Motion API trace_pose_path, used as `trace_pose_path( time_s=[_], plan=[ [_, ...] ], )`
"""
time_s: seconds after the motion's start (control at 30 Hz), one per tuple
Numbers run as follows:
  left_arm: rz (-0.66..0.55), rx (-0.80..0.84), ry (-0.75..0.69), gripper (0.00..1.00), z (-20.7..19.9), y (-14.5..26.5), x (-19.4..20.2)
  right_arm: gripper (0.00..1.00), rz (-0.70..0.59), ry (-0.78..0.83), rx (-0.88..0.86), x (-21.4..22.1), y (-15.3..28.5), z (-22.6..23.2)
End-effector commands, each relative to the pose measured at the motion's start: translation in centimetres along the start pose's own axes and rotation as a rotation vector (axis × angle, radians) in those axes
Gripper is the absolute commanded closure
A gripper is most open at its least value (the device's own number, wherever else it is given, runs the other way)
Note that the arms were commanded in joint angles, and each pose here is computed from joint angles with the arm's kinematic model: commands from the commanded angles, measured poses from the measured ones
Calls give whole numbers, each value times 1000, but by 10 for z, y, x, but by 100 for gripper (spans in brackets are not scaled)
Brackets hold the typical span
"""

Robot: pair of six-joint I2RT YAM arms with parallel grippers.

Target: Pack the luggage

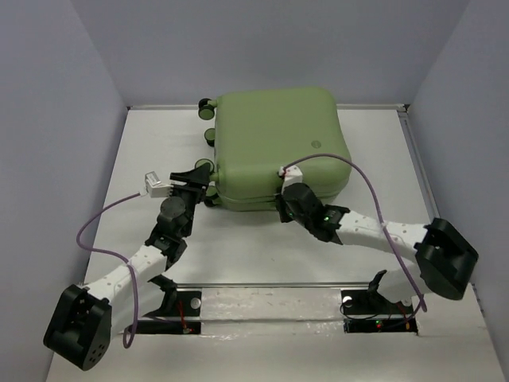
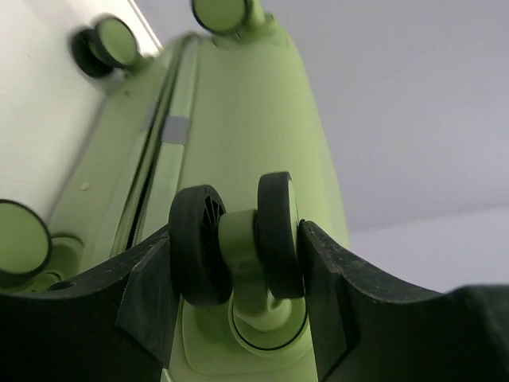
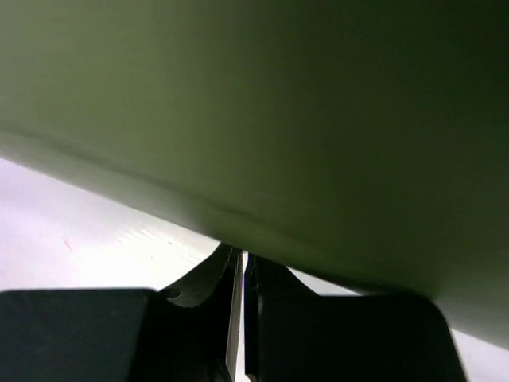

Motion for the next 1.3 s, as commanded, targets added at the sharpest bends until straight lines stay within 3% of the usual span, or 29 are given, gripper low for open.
trace_pose_path(
  time_s=[0.0,0.13,0.2,0.3,0.4,0.47,0.5,0.6,0.77,0.87,1.0,1.13,1.17,1.2,1.23,1.27],
  plan=[
    [351,69,-256,94,-6,34,39,93,16,101,-532,5,-4,139],
    [363,47,-344,94,-8,44,29,93,-10,178,-571,11,22,144],
    [340,64,-361,94,-16,45,24,93,15,171,-450,30,18,115],
    [344,63,-379,94,-13,47,24,93,23,35,-355,29,11,51],
    [394,73,-345,94,-5,52,33,93,-75,-41,-323,-5,20,1],
    [416,104,-317,94,-6,55,41,93,-118,-30,-343,-24,28,-8],
    [451,101,-307,94,-3,58,50,93,-156,-15,-350,-41,31,-4],
    [490,119,-296,94,-10,55,63,93,-115,-5,-430,-40,23,11],
    [546,166,-302,94,-22,48,73,93,19,128,-609,35,30,112],
    [559,165,-318,94,-22,45,76,93,85,207,-676,64,35,140],
    [561,153,-312,94,-16,47,76,93,52,186,-516,65,32,119],
    [555,145,-319,94,-12,46,77,93,-30,84,-487,38,36,89],
    [547,141,-325,94,-11,46,77,90,-58,65,-492,30,45,88],
    [543,141,-342,94,-9,45,76,74,-68,54,-477,25,48,83],
    [538,139,-350,94,-8,45,76,38,-78,50,-454,19,53,81],
    [529,129,-360,94,-5,45,75,29,-18,40,-400,24,58,73]
  ],
)
Point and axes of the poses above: each gripper's point midway between its finger pads, its own y axis back along the fingers, its own z axis along the line the jaws close on, x = y × z, the point moved 8 cm from there along y, back along the fingers, and after that the axes turned 1 degree about y, right-handed, at the moved point
